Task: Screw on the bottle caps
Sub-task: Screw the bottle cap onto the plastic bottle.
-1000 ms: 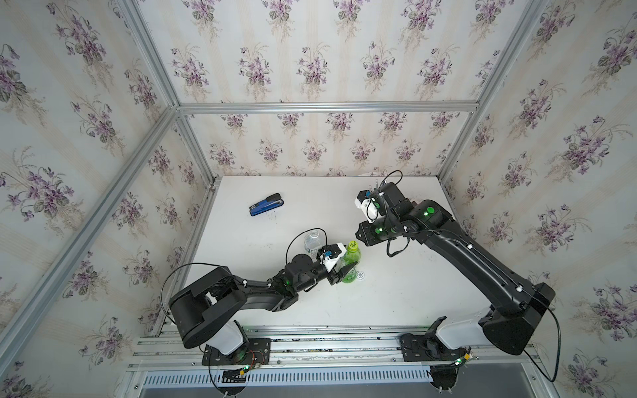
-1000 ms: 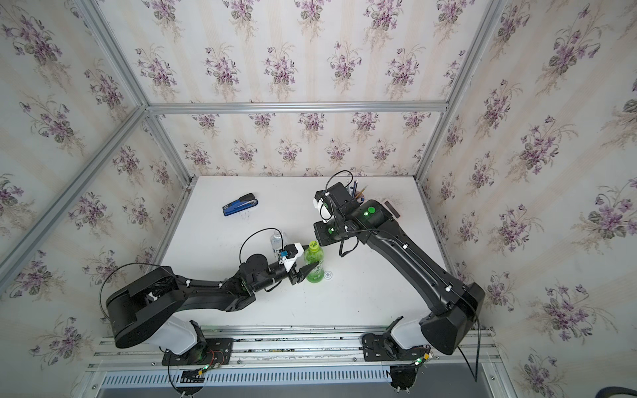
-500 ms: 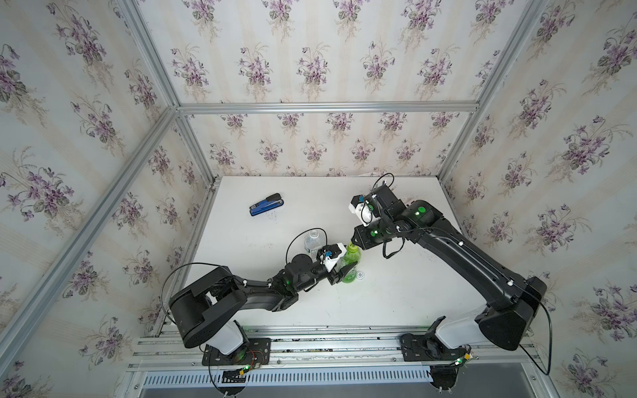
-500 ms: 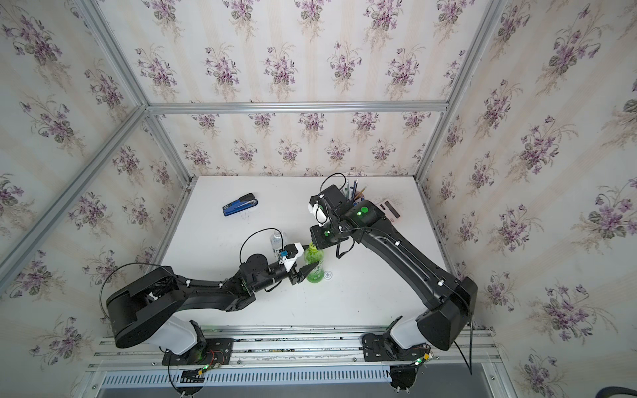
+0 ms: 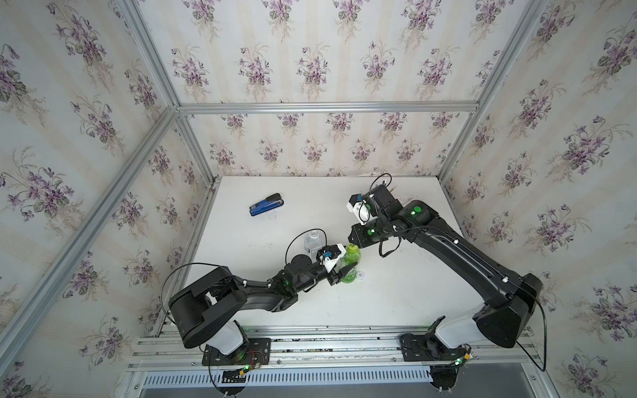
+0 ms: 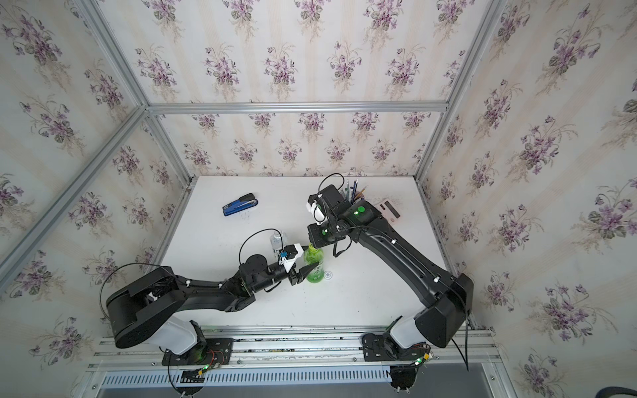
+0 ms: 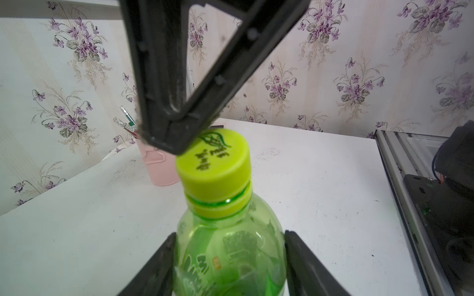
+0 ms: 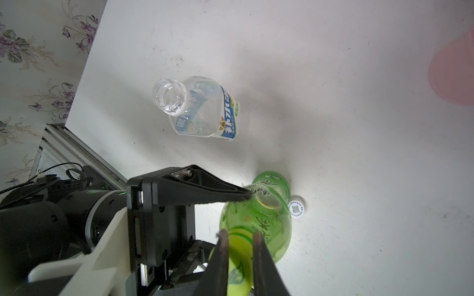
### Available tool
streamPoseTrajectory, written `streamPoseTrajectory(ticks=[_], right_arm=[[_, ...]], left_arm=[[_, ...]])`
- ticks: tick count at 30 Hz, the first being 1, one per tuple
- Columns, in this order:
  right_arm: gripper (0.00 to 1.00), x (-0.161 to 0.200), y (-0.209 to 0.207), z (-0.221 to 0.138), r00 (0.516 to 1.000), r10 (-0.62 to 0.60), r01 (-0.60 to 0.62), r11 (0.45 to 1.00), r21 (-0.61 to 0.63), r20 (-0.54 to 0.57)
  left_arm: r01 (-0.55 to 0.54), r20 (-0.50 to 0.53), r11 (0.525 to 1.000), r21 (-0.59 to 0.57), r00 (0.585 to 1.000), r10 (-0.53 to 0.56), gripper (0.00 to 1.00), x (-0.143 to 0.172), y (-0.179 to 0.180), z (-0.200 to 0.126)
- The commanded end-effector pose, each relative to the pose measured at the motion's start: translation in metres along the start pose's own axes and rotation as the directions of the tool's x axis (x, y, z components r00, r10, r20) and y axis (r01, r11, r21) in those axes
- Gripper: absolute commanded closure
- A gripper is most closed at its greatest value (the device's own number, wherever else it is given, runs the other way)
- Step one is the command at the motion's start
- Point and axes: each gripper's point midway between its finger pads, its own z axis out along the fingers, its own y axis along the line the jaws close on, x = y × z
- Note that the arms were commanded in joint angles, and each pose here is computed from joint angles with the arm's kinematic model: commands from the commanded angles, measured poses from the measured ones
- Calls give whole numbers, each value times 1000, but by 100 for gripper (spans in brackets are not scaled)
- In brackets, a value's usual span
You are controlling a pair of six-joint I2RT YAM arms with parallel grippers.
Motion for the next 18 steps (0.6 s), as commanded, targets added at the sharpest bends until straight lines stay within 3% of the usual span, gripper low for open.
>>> streamPoseTrajectory(ticks=[1, 18], right_arm=[[81, 22, -16, -1, 997, 20, -16, 998, 68, -69], [81, 27, -12, -5, 999, 47, -48, 998, -46, -23]], left_arm=[[34, -131, 999, -4, 991, -34, 36, 35, -1, -4], [49, -122, 999, -19, 991, -51, 36, 34, 1, -4]])
